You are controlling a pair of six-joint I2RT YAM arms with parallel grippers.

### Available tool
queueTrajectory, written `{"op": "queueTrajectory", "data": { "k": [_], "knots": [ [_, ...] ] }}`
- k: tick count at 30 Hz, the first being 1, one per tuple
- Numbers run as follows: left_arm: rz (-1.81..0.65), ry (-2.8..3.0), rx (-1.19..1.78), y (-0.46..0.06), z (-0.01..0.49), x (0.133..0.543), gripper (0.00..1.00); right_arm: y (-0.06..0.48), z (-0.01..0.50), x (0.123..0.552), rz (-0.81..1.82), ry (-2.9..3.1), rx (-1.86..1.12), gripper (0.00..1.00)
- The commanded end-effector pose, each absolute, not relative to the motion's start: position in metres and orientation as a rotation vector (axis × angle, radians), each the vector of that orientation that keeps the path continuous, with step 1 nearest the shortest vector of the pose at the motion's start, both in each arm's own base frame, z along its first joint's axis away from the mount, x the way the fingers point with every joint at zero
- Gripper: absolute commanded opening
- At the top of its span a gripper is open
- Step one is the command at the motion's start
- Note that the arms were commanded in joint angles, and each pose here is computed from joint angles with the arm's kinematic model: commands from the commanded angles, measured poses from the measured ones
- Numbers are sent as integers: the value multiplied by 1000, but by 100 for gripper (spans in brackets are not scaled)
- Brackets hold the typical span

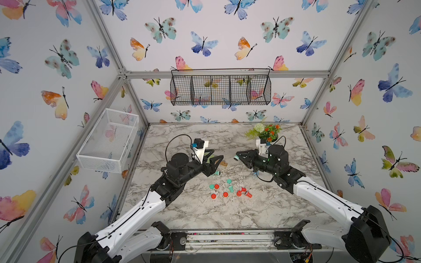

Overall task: Close the stamp cap
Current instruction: Pick up the stamp from the center of the board.

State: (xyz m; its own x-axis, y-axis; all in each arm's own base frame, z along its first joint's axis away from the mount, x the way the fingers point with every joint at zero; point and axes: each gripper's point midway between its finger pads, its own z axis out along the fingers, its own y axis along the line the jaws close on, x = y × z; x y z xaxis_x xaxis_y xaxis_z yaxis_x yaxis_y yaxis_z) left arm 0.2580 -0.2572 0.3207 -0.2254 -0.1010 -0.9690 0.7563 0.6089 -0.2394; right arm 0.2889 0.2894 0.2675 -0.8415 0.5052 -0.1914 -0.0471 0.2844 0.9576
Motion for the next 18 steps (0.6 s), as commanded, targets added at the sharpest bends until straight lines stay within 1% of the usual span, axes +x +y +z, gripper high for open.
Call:
{"op": "queueTrajectory", "data": {
  "k": [1,6,9,18],
  "knots": [
    [-877,1438,568,-258,354,249,60,296,308,294,1698,1910,516,10],
    [-865,1405,608,-263,355,245,61,305,325,289,1741,1824,554,8],
    [-859,1396,627,-266,355,244,62,310,332,289,1757,1809,547,7],
    [-834,1438,614,-275,347,259,62,327,348,285,1833,1784,497,6]
  ]
}}
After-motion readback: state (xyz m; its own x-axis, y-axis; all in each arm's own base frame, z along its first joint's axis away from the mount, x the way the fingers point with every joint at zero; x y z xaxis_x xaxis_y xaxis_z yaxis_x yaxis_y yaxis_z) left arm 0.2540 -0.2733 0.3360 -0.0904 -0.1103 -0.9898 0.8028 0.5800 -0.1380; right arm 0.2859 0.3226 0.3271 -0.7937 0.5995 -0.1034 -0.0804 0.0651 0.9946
